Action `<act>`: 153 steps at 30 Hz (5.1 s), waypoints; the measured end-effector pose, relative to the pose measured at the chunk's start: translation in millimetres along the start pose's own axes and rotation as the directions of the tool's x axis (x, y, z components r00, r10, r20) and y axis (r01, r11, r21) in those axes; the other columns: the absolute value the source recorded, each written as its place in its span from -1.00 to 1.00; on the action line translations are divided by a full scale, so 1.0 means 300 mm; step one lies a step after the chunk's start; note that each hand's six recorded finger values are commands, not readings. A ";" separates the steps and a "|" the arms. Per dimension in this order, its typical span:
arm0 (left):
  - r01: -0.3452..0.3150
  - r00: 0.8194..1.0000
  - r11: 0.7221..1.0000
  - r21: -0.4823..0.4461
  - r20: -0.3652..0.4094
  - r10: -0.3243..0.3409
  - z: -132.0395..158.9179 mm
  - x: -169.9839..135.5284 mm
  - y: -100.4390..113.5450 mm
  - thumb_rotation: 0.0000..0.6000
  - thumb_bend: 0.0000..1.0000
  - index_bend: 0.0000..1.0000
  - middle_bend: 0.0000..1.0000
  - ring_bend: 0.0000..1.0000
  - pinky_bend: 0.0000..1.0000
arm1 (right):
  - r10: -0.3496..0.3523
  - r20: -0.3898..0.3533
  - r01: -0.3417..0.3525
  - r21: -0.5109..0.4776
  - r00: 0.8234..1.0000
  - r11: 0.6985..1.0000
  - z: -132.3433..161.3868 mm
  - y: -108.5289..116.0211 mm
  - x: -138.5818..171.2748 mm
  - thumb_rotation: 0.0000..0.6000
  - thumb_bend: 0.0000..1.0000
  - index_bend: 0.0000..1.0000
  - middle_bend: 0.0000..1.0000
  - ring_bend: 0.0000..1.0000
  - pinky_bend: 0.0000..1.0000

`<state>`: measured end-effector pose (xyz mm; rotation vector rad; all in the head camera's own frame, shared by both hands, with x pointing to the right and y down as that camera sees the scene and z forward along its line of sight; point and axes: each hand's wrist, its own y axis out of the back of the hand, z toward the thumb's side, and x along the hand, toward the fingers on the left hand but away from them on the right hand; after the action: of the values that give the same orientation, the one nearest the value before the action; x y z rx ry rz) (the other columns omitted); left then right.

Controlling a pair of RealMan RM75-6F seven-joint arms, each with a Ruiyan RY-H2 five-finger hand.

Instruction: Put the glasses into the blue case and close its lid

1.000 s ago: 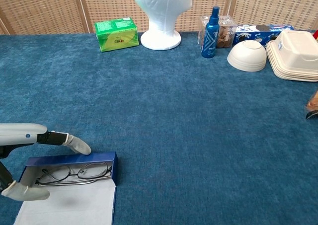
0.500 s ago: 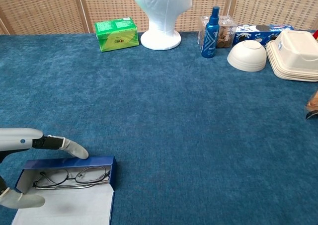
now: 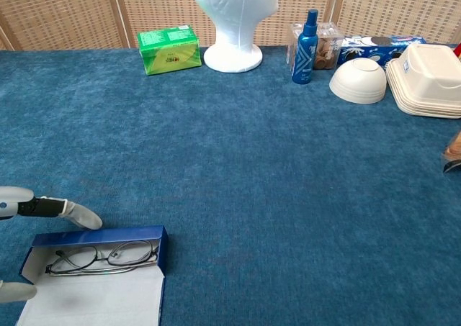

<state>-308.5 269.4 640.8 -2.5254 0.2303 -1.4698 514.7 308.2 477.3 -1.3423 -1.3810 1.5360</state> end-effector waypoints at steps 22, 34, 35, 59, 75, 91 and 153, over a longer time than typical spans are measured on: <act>0.016 1.000 1.000 0.006 0.008 -0.016 0.013 -0.018 -0.023 0.38 -0.53 -0.78 -0.74 -1.00 -1.00 | 0.001 0.001 -0.001 -0.003 1.000 1.000 -0.001 -0.002 0.000 0.75 -0.56 -1.00 -0.75 -1.00 -0.67; -0.025 1.000 1.000 -0.012 0.007 0.025 0.010 -0.032 -0.007 0.37 -0.53 -0.81 -0.77 -1.00 -1.00 | 0.002 -0.007 -0.002 -0.007 1.000 1.000 0.000 -0.002 -0.002 0.74 -0.56 -1.00 -0.75 -1.00 -0.67; -0.040 0.999 0.999 -0.011 0.007 0.040 0.009 -0.034 0.000 0.36 -0.53 -0.81 -0.77 -1.00 -1.00 | 0.003 -0.008 -0.003 -0.007 1.000 1.000 0.000 -0.003 -0.002 0.75 -0.56 -1.00 -0.75 -1.00 -0.68; -0.492 0.869 0.849 0.192 0.055 0.492 0.006 -0.254 -0.095 0.70 -0.40 -0.69 -0.85 -1.00 -1.00 | 0.070 -0.143 -0.073 -0.015 0.987 0.997 0.108 -0.078 -0.077 0.75 -0.56 -1.00 -0.75 -1.00 -0.68; -0.517 0.835 0.782 0.348 0.008 0.550 -0.027 -0.337 -0.280 1.00 -0.45 -0.55 -0.86 -1.00 -1.00 | 0.102 -0.252 -0.113 -0.031 0.962 0.993 0.185 -0.121 -0.117 0.73 -0.56 -1.00 -0.75 -1.00 -0.67; -0.531 0.808 0.661 0.530 0.080 0.584 -0.063 -0.315 -0.394 1.00 -0.54 -0.67 -0.92 -1.00 -1.00 | 0.100 -0.276 -0.117 -0.046 0.956 0.992 0.165 -0.114 -0.108 0.75 -0.56 -1.00 -0.75 -1.00 -0.67; -0.596 0.789 0.351 0.722 0.445 0.424 0.033 -0.117 -0.486 1.00 -0.55 -0.78 -0.95 -1.00 -1.00 | 0.041 -0.293 -0.086 -0.142 0.955 0.986 0.041 -0.007 -0.057 0.72 -0.56 -1.00 -0.75 -1.00 -0.67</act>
<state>-313.0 419.5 644.2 -1.5196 0.1907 -0.7578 506.9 289.3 482.5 -1.6473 -1.3000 1.2321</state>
